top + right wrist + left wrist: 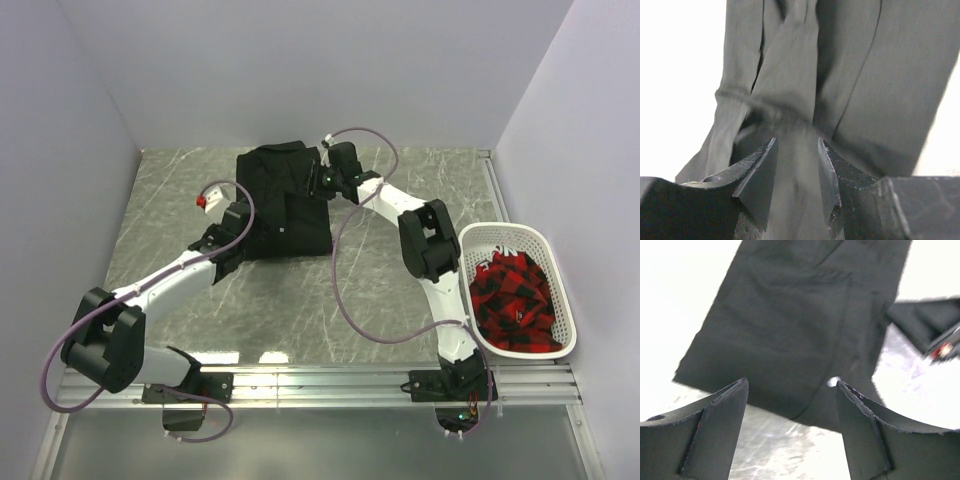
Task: Fold and stack the long sleeve shirts
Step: Fold the shirt
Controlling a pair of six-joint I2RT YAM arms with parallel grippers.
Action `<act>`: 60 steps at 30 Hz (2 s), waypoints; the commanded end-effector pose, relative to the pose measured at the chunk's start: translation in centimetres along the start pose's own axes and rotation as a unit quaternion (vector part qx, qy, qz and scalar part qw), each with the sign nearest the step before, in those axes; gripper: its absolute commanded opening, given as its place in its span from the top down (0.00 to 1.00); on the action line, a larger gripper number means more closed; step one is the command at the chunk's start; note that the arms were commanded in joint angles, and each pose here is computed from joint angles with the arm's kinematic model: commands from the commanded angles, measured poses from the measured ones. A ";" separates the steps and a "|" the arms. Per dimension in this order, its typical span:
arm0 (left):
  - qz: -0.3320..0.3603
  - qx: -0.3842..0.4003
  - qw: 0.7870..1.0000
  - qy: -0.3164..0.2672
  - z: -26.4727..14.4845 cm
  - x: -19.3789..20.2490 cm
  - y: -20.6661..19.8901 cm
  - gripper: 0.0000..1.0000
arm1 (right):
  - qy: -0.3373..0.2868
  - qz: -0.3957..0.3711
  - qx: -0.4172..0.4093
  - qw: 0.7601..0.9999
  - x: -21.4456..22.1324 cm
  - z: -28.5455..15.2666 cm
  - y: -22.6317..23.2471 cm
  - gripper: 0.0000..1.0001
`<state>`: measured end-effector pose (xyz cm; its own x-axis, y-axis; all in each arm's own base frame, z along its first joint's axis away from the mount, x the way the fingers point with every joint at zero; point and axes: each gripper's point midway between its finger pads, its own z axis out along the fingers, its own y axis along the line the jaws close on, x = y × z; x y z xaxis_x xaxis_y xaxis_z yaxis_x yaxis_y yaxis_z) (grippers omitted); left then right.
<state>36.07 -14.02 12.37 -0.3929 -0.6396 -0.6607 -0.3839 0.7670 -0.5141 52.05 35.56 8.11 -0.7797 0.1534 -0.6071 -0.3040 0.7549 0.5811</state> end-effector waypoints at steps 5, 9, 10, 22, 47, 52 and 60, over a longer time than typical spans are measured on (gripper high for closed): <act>-0.003 0.033 0.999 -0.036 -1.2 -3.3 -3.3 0.23 | -0.019 0.022 -0.095 0.995 -2.7 -5.5 6.8 0.62; 0.006 0.040 0.999 -0.034 -2.0 -3.5 -3.3 0.23 | 0.015 0.062 -0.129 0.990 -0.4 -4.3 7.2 0.70; 0.011 0.038 0.999 -0.033 -2.2 -3.6 -3.1 0.23 | 0.022 0.075 -0.141 0.987 0.0 -4.1 7.7 0.73; 0.022 0.063 0.996 -0.066 -5.8 -6.2 -2.9 0.22 | 0.063 0.120 -0.163 0.977 3.0 -0.5 7.1 0.82; 0.028 0.030 0.999 -0.016 -3.7 -2.6 -0.8 0.21 | -0.054 0.123 -0.125 0.983 -4.0 -2.2 3.9 0.63; 0.036 0.024 0.999 -0.015 -3.1 -2.8 -1.4 0.21 | -0.071 0.089 -0.126 0.986 -4.4 -6.9 5.7 0.57; 0.036 0.012 0.999 0.008 -1.0 -1.8 -2.1 0.37 | -0.037 0.106 -0.179 0.977 0.2 -11.0 9.0 0.56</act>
<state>35.63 -13.78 13.90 -0.4483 -0.5587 -0.6977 -0.3467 0.8281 -0.4405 45.91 33.88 19.21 -0.7847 0.3724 -0.4956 -0.2906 0.4853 0.8247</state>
